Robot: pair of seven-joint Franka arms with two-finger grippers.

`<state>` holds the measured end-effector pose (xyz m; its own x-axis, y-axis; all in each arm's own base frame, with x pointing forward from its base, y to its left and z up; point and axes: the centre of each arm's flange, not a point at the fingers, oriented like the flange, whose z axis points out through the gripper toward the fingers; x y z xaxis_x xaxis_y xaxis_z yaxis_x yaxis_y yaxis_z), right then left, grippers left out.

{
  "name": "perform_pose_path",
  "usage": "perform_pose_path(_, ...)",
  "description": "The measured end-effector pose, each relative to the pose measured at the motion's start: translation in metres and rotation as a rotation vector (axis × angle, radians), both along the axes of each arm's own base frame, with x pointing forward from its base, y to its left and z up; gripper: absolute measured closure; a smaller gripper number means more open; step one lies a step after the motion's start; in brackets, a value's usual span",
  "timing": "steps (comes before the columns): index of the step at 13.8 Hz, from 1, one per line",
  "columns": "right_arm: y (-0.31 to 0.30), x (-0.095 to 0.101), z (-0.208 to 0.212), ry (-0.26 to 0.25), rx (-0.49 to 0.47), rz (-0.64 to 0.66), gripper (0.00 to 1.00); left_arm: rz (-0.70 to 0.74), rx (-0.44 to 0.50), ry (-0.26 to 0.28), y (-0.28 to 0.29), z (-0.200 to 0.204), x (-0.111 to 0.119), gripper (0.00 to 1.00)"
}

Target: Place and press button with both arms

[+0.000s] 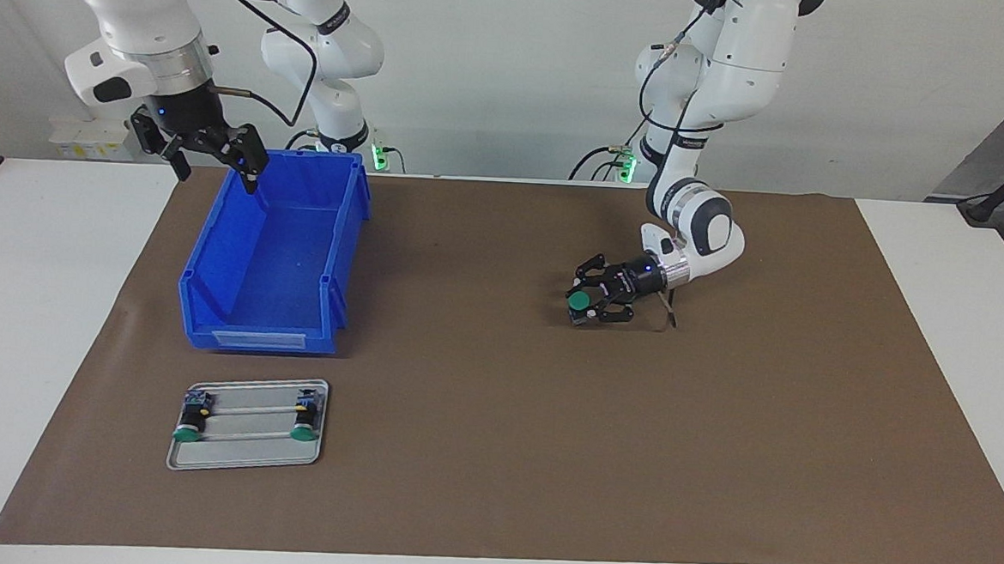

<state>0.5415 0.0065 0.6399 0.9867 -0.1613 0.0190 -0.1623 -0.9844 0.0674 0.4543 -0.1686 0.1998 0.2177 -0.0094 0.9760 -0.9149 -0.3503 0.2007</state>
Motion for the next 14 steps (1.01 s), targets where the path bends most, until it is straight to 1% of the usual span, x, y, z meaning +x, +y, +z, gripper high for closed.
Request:
perform_pose_path(2, 0.0, 0.0, 0.0, 0.0, 0.0, 0.0, 0.0, 0.002, -0.013, -0.007, -0.0006, -0.0019, 0.0009, 0.59)
perform_pose_path(12, 0.0, 0.0, 0.0, 0.0, 0.0, 0.0, 0.0, -0.001, -0.014, -0.011, -0.0047, -0.0027, -0.001, 0.59)
perform_pose_path(14, 0.0, 0.0, 0.0, 0.0, 0.0, 0.0, 0.0, -0.002, -0.014, -0.01, -0.0049, -0.0034, -0.002, 0.58)
